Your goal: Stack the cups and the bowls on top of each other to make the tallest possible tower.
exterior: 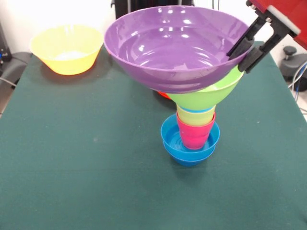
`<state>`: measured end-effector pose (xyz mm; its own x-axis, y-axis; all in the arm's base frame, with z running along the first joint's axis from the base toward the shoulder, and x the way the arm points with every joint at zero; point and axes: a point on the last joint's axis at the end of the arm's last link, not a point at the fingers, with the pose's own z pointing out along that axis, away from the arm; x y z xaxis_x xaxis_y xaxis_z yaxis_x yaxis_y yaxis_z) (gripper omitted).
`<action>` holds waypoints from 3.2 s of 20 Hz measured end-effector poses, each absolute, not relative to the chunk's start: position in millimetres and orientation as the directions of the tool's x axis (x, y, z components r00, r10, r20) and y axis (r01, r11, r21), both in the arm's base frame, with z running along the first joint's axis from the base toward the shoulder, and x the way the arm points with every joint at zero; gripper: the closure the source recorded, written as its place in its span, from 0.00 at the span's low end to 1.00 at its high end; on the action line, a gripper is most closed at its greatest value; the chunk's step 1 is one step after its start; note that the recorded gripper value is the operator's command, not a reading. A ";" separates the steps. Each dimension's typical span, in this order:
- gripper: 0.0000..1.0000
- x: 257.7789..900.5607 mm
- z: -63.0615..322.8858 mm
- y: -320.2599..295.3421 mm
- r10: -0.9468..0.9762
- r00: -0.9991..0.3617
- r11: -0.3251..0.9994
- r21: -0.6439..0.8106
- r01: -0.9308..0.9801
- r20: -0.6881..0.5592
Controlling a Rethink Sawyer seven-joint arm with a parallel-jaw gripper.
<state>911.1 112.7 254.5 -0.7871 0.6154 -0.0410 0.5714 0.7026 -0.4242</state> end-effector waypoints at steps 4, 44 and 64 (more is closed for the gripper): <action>1.00 909.3 252.9 118.8 0.611 -0.790 0.699 -0.431 0.570 -0.053; 1.00 855.7 225.8 183.8 0.640 -0.768 0.684 -0.437 0.584 -0.025; 1.00 856.6 209.4 153.3 0.654 -0.756 0.690 -0.405 0.600 -0.005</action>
<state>856.6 153.3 209.4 -0.7561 0.6544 -0.0045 0.5997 0.6901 -0.4050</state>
